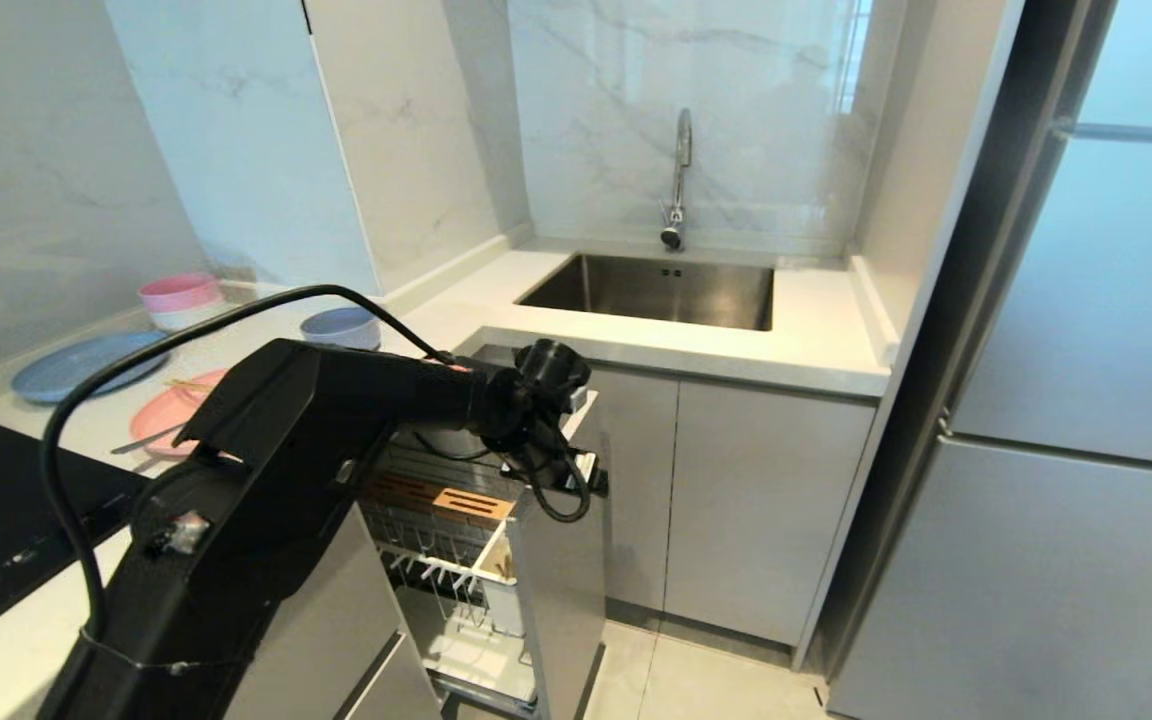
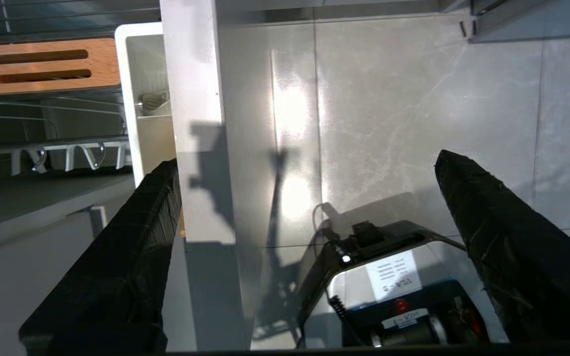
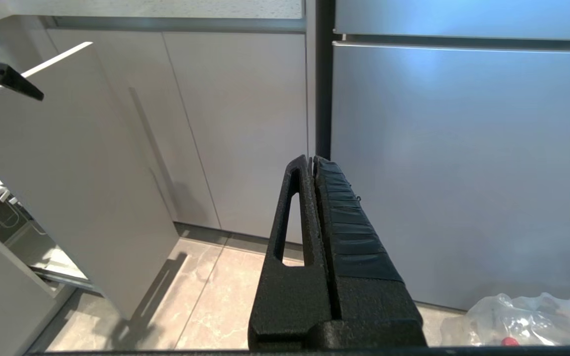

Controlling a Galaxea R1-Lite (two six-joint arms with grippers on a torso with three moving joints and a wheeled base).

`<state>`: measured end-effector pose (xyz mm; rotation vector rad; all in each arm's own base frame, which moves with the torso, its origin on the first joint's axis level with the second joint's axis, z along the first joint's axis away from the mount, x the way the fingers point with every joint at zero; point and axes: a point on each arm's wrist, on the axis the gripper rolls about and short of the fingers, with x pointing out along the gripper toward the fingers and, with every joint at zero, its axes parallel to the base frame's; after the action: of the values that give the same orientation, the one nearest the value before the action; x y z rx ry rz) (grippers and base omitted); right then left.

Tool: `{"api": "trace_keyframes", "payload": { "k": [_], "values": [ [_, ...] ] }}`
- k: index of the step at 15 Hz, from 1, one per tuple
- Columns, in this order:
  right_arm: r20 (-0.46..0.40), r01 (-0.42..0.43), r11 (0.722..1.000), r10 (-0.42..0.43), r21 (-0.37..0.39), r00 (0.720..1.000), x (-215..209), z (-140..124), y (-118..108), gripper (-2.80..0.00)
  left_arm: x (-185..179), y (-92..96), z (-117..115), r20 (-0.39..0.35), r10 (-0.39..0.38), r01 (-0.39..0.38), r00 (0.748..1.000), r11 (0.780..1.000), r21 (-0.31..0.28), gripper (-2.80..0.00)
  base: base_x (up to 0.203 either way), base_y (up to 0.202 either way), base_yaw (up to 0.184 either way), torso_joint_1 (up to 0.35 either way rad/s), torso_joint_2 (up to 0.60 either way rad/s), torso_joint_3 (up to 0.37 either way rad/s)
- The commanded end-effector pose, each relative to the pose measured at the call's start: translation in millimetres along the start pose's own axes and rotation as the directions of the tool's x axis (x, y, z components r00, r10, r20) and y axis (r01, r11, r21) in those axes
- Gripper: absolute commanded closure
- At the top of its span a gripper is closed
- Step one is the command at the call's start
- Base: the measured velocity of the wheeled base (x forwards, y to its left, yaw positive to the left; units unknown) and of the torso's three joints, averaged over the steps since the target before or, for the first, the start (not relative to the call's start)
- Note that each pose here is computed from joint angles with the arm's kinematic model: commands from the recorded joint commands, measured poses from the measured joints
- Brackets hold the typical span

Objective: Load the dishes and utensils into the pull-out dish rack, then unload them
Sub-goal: Open the cupboard

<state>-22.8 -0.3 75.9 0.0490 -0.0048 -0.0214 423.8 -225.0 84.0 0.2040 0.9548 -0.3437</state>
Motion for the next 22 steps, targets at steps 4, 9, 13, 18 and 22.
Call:
{"api": "trace_keyframes", "payload": {
  "k": [4,9,13,18,22],
  "values": [
    [-0.001,0.0,1.0,0.0,0.0,1.0,0,0,0,0.0,5,-8.8,-3,-0.014,-0.013,0.014,1.0,1.0,0.008,-2.8,0.0,0.0,0.0,0.0,0.0,0.0],
    [-0.001,0.0,1.0,0.0,0.0,1.0,0,0,0,0.0,5,-24.2,-4,0.001,-0.033,0.033,0.999,0.999,0.033,-2.8,0.0,0.0,0.0,0.0,0.0,0.0],
    [-0.001,0.0,1.0,0.0,0.0,1.0,0,0,0,0.0,6,-38.0,-4,0.017,-0.051,0.05,0.999,0.998,0.041,-2.8,0.0,0.0,0.0,0.0,0.0,0.0],
    [-0.001,0.0,1.0,0.0,0.0,1.0,0,0,0,0.0,4,-54.7,-7,0.02,-0.072,0.07,0.997,0.995,0.068,-2.8,0.0,0.0,0.0,0.0,0.0,0.0],
    [-0.001,0.0,1.0,0.0,0.0,1.0,0,0,0,0.0,5,-67.9,-7,0.047,-0.095,0.091,0.994,0.992,0.088,-2.8,0.0,0.0,0.0,0.0,0.0,0.0]
  ]
}}
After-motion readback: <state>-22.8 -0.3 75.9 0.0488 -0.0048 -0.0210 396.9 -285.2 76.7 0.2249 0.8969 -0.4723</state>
